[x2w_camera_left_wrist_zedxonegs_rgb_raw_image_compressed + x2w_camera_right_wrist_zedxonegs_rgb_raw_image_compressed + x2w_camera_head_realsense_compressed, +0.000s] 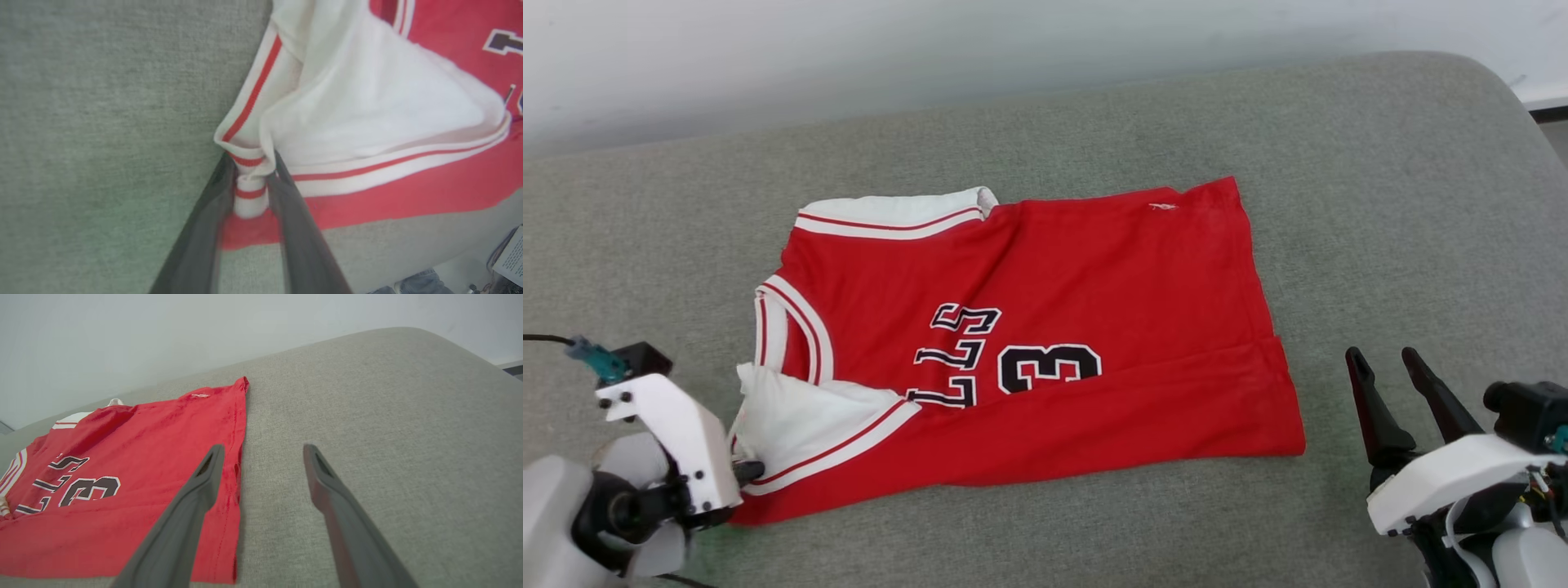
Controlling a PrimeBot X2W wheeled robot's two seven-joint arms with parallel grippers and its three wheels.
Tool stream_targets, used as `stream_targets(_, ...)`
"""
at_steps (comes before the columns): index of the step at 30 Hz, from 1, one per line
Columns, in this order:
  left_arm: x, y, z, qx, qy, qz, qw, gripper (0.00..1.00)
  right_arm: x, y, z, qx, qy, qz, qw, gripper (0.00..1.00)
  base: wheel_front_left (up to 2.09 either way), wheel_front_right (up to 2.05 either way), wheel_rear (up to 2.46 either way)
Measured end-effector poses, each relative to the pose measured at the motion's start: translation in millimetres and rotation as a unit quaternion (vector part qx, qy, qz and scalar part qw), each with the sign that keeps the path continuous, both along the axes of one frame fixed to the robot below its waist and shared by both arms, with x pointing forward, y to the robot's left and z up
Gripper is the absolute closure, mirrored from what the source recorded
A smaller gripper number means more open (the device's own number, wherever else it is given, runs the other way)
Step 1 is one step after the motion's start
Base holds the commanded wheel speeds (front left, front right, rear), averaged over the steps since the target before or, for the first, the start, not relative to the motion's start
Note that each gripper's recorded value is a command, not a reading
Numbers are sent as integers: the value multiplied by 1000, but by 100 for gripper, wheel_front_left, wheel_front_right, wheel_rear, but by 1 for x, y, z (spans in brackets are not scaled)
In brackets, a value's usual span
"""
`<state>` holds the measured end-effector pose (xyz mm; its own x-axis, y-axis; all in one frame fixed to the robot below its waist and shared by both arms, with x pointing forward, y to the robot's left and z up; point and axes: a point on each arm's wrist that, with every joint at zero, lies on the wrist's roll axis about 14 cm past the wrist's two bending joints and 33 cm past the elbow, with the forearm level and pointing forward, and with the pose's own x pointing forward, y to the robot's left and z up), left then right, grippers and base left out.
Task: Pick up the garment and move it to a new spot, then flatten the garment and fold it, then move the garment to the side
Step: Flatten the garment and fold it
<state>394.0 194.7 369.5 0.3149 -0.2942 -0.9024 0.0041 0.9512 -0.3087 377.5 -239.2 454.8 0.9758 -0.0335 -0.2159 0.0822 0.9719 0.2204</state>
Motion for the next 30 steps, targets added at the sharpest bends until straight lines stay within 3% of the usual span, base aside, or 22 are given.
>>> stream_targets(8, 9, -5, 21, -10, -76, -5, 997, 100, 1, 6, -26, 24, 127, 46, 990, 0, 0, 0, 0)
stream_targets(12, 21, -6, 42, -11, -129, -6, 992, 100, -3, 15, -49, 38, 230, 80, 969, 0, 0, 0, 0)
stream_targets(13, 24, -8, 48, -12, -147, -10, 989, 100, -2, 21, -56, 38, 267, 96, 958, 0, 0, 0, 0)
stream_targets(22, 30, -14, 55, -19, -179, -9, 984, 100, 9, 53, -86, 49, 353, 146, 923, 0, 0, 0, 0)
stream_targets(23, 29, -14, 55, -20, -179, -8, 984, 100, 10, 55, -89, 50, 360, 149, 920, 13, 0, 0, 0)
stream_targets(25, 29, -13, 54, -21, -181, -4, 983, 100, 12, 56, -92, 52, 368, 153, 916, 99, 0, 0, 0)
stream_targets(30, 29, -13, 55, -24, -188, 0, 982, 100, 17, 62, -90, 50, 363, 166, 916, 100, 0, 0, 0)
